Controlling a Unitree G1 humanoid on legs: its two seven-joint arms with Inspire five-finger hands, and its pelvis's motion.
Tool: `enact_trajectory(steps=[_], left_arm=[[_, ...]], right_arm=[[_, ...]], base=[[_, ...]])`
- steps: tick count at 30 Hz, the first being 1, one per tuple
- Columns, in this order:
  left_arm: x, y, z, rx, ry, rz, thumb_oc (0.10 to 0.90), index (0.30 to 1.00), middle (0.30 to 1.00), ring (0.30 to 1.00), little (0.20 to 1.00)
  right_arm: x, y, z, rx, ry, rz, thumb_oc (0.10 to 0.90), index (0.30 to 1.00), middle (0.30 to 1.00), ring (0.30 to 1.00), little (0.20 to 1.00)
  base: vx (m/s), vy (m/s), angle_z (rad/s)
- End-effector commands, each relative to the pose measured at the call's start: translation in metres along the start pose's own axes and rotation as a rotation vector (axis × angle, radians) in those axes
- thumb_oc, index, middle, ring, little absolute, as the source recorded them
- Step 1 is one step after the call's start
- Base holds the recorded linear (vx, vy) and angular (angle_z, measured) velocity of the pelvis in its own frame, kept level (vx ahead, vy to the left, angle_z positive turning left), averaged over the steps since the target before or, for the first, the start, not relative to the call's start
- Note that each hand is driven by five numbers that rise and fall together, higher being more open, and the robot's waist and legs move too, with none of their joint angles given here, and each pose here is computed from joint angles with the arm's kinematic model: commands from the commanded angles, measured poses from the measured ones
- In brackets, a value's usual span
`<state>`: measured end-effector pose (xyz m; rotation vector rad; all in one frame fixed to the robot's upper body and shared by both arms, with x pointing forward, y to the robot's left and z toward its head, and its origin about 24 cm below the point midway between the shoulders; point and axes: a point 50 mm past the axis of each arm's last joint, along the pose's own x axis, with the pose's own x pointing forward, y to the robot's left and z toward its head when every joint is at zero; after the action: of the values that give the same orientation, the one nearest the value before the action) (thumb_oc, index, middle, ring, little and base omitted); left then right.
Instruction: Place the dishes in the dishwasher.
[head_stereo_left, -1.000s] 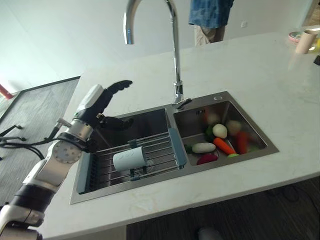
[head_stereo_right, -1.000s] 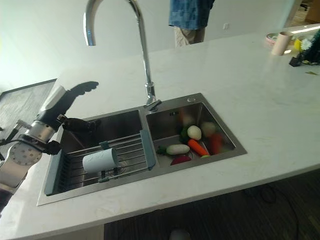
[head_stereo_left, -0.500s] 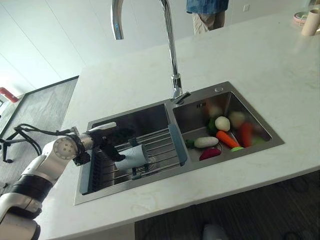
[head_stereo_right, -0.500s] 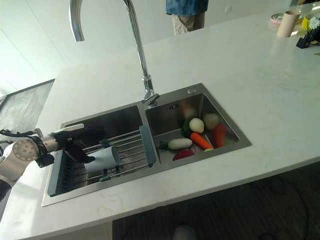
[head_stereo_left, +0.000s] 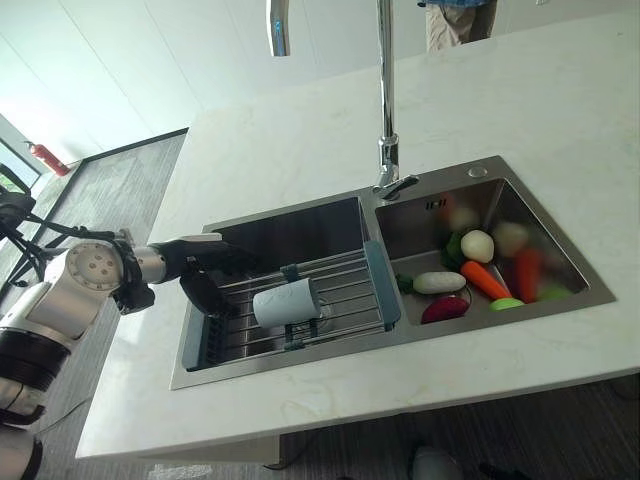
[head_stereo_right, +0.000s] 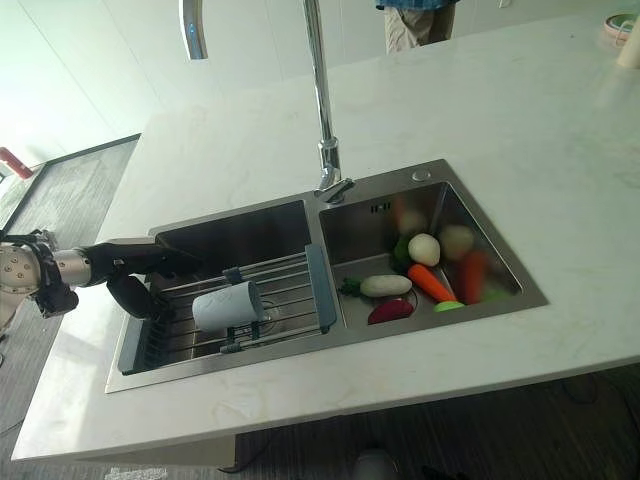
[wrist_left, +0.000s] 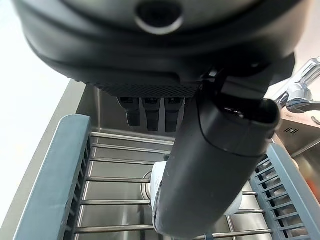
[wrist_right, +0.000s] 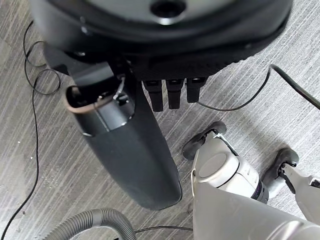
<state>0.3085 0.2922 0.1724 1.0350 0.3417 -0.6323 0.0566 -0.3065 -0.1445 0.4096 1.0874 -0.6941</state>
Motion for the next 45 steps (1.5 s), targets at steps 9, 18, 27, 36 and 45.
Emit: enact_trajectory(steps=[9,18,27,36,45], left_arm=[[-0.052,0.050,0.035,0.024,-0.144,0.239,0.800,0.900,0.900,0.900,0.900],[-0.046,0.043,0.047,0.029,-0.188,0.176,0.800,0.900,0.900,0.900,0.900],[-0.035,0.035,0.051,0.031,-0.176,0.109,0.800,0.900,0.900,0.900,0.900],[-0.025,0.028,0.047,0.040,-0.153,0.086,0.800,0.900,0.900,0.900,0.900],[-0.015,0.020,0.040,0.052,-0.126,0.076,0.800,0.900,0.900,0.900,0.900]], right_arm=[[-0.003,-0.014,-0.002,-0.021,0.004,-0.033,0.800,0.900,0.900,0.900,0.900],[-0.002,-0.010,-0.001,-0.016,-0.006,-0.021,0.800,0.900,0.900,0.900,0.900],[-0.004,-0.015,-0.005,-0.008,0.003,-0.038,0.800,0.900,0.900,0.900,0.900],[-0.004,-0.016,-0.005,0.000,-0.008,-0.035,0.800,0.900,0.900,0.900,0.900],[-0.005,-0.022,-0.007,-0.004,-0.011,-0.051,0.800,0.900,0.900,0.900,0.900]], base=[[0.00,0.000,0.00],[0.00,0.000,0.00],[0.00,0.000,0.00],[0.00,-0.003,-0.04],[0.00,0.003,-0.04]])
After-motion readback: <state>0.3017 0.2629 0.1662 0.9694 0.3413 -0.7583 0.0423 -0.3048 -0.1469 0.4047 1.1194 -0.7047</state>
